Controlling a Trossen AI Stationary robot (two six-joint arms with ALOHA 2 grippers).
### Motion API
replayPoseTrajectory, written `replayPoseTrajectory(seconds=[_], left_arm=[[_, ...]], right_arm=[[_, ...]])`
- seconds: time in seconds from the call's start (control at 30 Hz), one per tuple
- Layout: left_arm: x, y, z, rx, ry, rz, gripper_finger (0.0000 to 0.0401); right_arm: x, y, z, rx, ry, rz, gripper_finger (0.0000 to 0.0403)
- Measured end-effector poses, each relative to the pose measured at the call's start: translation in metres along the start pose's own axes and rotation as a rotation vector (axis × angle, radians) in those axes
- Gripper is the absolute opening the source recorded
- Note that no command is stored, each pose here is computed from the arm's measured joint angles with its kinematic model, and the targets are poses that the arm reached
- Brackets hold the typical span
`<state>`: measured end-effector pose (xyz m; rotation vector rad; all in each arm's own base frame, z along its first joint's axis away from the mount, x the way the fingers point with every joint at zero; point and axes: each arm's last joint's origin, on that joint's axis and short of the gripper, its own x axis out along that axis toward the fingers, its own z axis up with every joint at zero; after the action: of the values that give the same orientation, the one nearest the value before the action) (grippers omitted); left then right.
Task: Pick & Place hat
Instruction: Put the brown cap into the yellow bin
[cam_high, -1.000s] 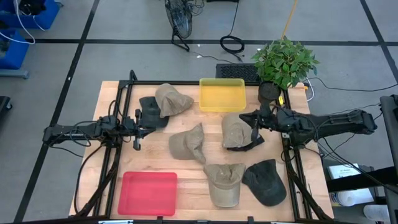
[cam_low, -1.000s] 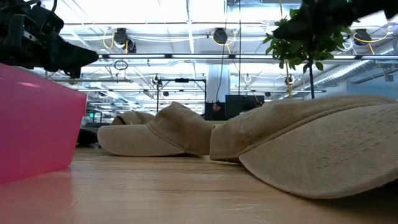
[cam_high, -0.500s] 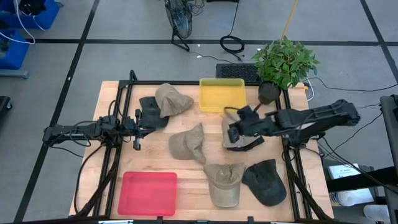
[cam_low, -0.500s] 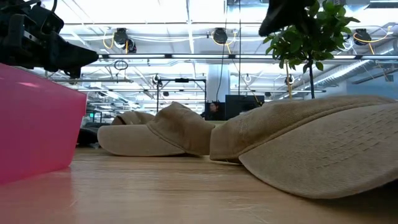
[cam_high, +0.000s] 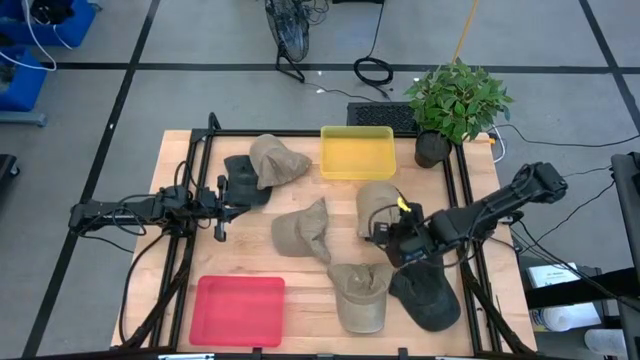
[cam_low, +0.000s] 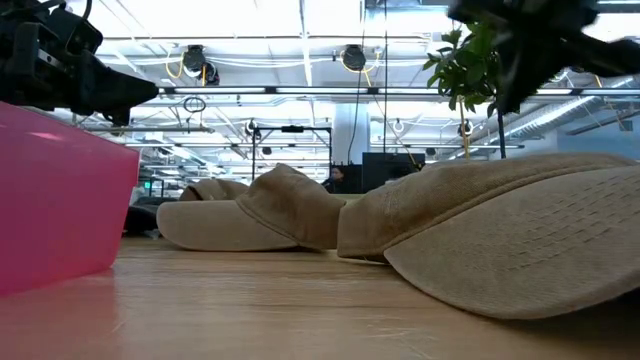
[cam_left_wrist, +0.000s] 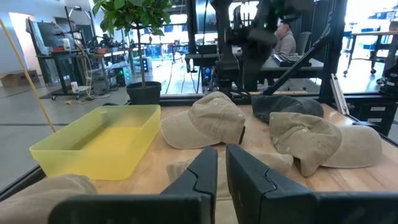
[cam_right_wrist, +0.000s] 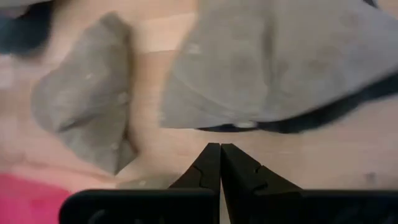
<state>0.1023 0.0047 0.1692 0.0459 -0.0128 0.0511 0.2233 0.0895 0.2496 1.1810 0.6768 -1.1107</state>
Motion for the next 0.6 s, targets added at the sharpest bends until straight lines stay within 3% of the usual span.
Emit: replayPoseTrajectory(seconds=[0.23, 0.43, 0.6], left_arm=[[0.0, 0.0, 0.002, -0.006, -0.024, -0.003, 0.0037], [0.0, 0.0, 0.002, -0.006, -0.025, -0.003, 0.0037], [0.0, 0.0, 0.005, -0.006, -0.047, -0.002, 0.0037]], right_arm=[[0.021, -0.024, -0.02, 0.054, 0.006, 0.021, 0.0029], [0.04, -0.041, -0.026, 0.11, 0.034, 0.097, 0.0093], [0.055, -0.052, -0.025, 0.17, 0.002, 0.23, 0.0155]])
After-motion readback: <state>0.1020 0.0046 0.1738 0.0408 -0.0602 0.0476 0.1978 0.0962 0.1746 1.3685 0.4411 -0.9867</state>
